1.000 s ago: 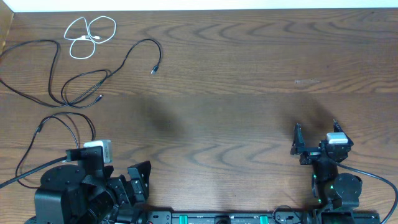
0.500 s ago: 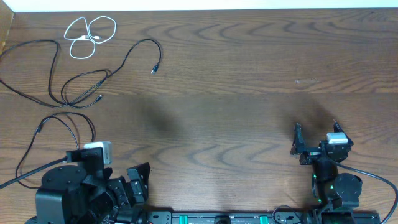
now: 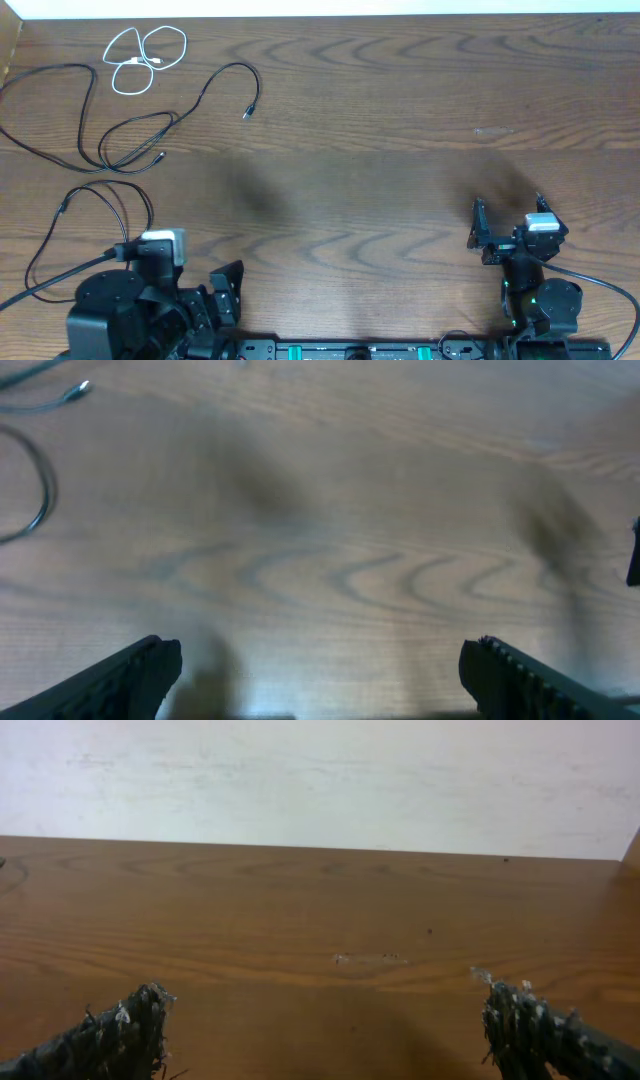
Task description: Untangle cables
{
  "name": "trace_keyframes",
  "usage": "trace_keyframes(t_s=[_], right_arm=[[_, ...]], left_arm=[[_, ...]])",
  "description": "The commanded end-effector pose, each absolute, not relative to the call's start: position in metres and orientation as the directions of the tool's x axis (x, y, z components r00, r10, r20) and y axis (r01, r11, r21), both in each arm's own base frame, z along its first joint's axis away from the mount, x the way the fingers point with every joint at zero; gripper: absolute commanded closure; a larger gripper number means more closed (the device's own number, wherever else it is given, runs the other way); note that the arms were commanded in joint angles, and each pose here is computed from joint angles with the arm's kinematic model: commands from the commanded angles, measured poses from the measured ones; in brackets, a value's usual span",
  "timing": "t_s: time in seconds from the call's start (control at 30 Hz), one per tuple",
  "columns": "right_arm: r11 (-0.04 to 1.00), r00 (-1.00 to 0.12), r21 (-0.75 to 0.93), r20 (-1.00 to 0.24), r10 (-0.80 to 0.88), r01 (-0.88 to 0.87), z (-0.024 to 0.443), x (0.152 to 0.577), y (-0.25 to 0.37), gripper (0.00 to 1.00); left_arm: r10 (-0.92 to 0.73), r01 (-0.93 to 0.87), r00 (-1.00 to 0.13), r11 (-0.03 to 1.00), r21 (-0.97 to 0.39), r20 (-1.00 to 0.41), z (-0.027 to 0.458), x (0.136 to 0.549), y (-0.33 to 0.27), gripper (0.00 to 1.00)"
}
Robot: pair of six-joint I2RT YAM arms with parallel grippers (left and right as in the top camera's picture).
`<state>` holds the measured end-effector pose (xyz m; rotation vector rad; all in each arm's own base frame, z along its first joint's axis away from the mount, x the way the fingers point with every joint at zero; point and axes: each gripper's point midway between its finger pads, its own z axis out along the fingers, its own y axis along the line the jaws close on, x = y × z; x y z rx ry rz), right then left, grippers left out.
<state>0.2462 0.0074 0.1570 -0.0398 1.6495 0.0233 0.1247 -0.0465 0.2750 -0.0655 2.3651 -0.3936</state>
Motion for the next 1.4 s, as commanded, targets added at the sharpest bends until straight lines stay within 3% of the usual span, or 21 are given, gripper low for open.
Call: trace_keyframes(t_s=[0.0,0.33,0.53,0.57,0.97,1.37], right_arm=[[1.000,-0.075,-0.006,-0.997,-0.008,-0.031,0.157,0.246,0.005,0.01],[1.000,-0.075,-0.006,-0.997,-0.008,-0.031,0.157,0.246,0.005,0.01],[1.000,-0.075,-0.006,-0.997,-0.008,-0.031,0.157,0.246,0.005,0.01],[1.000,-0.075,-0.006,-0.997,-0.008,-0.031,0.157,0.246,0.005,0.01],[1.000,-0.075,-0.006,-0.997,-0.008,-0.031,0.157,0.246,0.005,0.01],[1.000,-0.075,-0.006,-0.997,-0.008,-0.031,0.157,0.246,0.005,0.01]], left_arm=[[-0.054,0.198,-0.696,0.944,-0.263,-0.716,0.269,0.129,-0.057,0.06],[-0.038,0.237,-0.513,0.954,-0.184,-0.857,0.255,0.157,-0.052,0.06],[-0.030,0.229,-0.484,0.960,-0.160,-0.874,0.233,0.159,-0.049,0.06],[-0.031,0.226,-0.485,0.961,-0.160,-0.874,0.229,0.160,-0.048,0.01],[-0.043,0.194,-0.507,0.967,-0.163,-0.861,0.212,0.162,-0.043,0.02],[-0.045,0.217,-0.354,0.968,-0.129,-0.934,0.223,0.179,-0.043,0.02]])
